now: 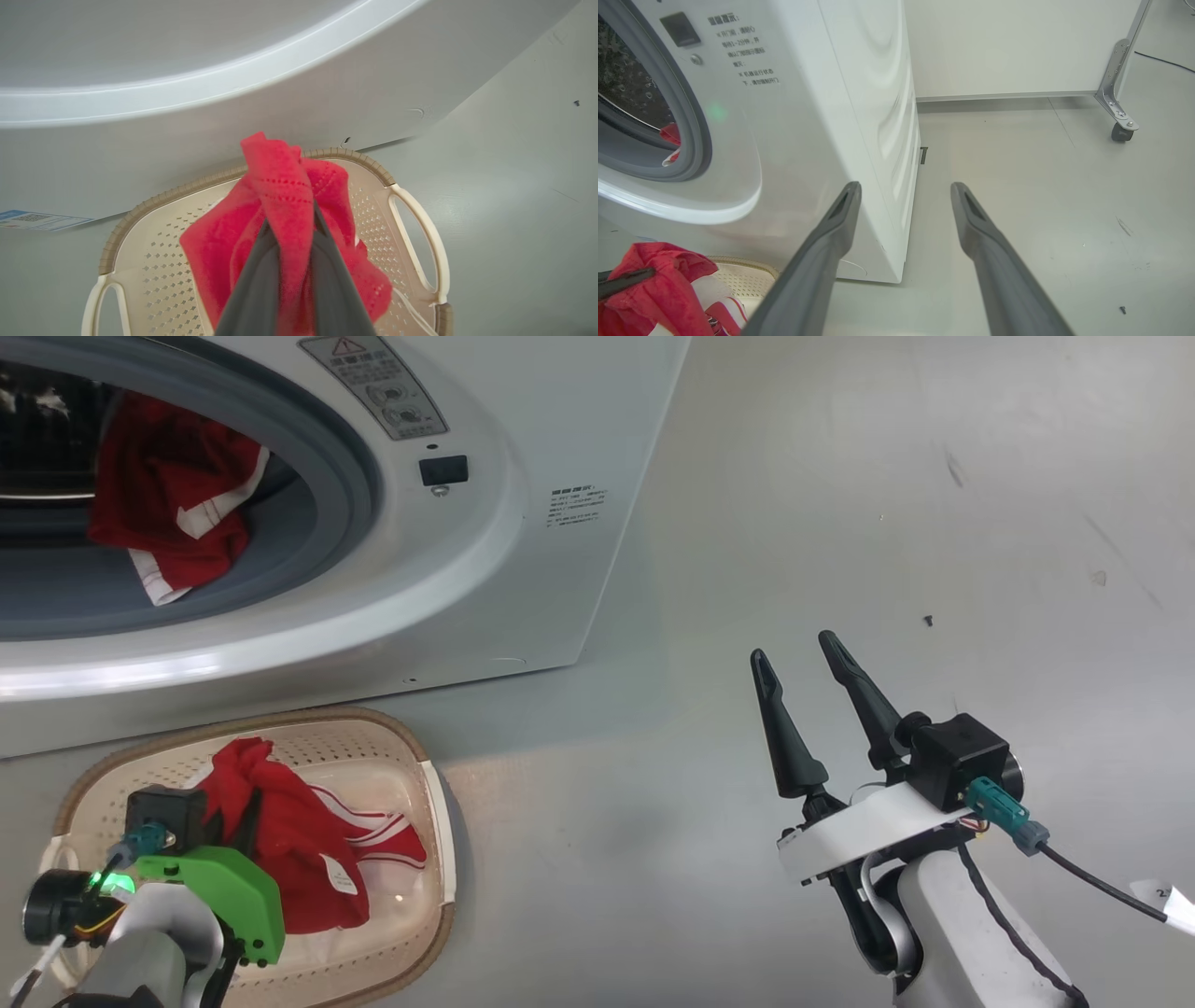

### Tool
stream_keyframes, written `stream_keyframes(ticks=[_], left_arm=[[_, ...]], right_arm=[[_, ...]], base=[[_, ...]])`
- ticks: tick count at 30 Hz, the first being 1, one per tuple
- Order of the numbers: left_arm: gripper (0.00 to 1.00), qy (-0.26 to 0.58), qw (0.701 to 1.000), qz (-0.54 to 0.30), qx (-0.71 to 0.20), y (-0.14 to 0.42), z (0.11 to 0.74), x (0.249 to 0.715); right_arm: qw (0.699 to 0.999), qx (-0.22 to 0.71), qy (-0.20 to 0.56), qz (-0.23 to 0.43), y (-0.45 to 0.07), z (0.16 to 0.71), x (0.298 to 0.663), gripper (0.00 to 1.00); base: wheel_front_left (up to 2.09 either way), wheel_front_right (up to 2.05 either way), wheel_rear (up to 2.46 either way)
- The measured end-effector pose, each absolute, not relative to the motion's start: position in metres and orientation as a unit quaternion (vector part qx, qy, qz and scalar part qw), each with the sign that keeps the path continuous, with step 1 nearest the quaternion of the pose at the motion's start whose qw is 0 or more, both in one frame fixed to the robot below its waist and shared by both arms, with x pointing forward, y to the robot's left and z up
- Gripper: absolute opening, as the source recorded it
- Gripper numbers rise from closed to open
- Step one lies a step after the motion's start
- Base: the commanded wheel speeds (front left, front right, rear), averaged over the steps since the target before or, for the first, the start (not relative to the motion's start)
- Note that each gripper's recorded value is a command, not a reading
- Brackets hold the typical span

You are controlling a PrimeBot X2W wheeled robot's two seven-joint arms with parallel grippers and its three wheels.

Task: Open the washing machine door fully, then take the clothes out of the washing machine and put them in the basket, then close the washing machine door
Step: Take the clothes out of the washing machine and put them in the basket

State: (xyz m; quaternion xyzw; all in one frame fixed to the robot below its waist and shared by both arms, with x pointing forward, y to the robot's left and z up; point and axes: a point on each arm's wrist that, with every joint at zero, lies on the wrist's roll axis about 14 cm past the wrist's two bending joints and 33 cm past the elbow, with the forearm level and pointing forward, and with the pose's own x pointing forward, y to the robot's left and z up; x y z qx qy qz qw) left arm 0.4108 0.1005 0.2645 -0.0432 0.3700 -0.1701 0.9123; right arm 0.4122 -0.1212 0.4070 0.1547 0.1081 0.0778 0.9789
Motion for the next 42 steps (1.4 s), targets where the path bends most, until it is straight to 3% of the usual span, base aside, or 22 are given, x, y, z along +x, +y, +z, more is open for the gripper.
stream_keyframes(ticks=[23,25,26,27,28,42], left_arm=[[0.0,0.469,0.867,-0.164,-0.027,0.106,0.196,0.393],[0.24,0.476,0.864,-0.162,-0.03,0.106,0.193,0.388],[0.42,0.48,0.862,-0.161,-0.035,0.105,0.192,0.385],[0.78,0.485,0.859,-0.16,-0.039,0.104,0.191,0.382],[1.0,0.488,0.858,-0.158,-0.041,0.103,0.19,0.379],[1.0,0.459,0.876,-0.136,-0.053,0.108,0.206,0.394]], right_arm=[[0.98,0.141,0.13,0.053,-0.135,0.385,0.425,1.0],[0.98,0.142,0.131,0.054,-0.135,0.384,0.425,1.0],[0.98,0.142,0.131,0.054,-0.134,0.384,0.425,1.0],[0.98,0.142,0.131,0.055,-0.134,0.384,0.425,1.0],[0.979,0.142,0.132,0.055,-0.133,0.383,0.425,1.0],[0.981,0.142,0.118,0.062,-0.128,0.392,0.432,1.0]], base=[[0.0,0.0,0.0],[0.0,0.0,0.0],[0.0,0.0,0.0],[0.0,0.0,0.0],[0.0,0.0,0.0],[0.0,0.0,0.0]])
